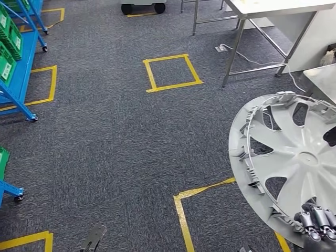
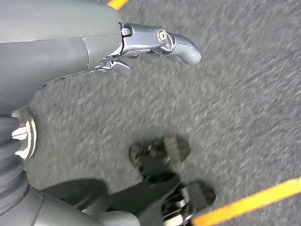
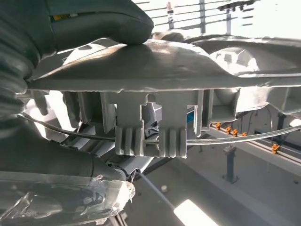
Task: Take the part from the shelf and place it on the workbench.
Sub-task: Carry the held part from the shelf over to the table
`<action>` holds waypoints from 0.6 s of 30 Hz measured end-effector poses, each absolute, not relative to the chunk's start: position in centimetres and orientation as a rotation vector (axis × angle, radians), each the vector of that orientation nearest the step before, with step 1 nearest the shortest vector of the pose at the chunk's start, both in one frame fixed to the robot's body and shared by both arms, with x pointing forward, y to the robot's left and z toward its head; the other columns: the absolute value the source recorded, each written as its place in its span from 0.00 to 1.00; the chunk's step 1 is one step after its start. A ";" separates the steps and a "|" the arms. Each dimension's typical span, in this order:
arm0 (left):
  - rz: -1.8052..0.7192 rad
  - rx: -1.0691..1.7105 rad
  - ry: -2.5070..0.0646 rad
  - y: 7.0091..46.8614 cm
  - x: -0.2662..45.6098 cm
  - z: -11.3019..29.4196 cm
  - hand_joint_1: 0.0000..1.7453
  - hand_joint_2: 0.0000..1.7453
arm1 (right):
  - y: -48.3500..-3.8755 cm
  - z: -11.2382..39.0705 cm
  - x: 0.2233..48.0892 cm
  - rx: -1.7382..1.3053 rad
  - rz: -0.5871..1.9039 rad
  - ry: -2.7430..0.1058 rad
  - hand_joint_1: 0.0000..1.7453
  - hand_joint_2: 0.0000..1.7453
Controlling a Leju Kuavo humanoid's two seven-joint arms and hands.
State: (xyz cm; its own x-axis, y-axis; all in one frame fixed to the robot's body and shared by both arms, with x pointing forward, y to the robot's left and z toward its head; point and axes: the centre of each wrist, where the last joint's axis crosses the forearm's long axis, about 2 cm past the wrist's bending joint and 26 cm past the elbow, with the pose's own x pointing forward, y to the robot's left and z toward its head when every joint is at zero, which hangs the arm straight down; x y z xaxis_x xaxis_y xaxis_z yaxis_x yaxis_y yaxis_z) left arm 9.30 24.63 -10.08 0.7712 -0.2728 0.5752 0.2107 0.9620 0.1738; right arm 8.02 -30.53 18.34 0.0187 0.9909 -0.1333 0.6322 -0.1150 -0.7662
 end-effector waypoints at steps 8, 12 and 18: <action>-0.265 0.097 -0.633 24.7 8.9 -10.2 0.00 1.00 | -30.5 18.3 8.1 -1.794 0.942 -1.666 1.00 1.00; -0.266 0.098 -0.635 24.7 9.1 -10.1 0.00 1.00 | -30.5 18.3 8.1 -1.794 0.950 -1.669 1.00 1.00; -0.267 0.100 -0.638 24.6 9.1 -10.1 0.00 1.00 | -30.5 18.3 8.0 -1.797 0.947 -1.658 1.00 1.00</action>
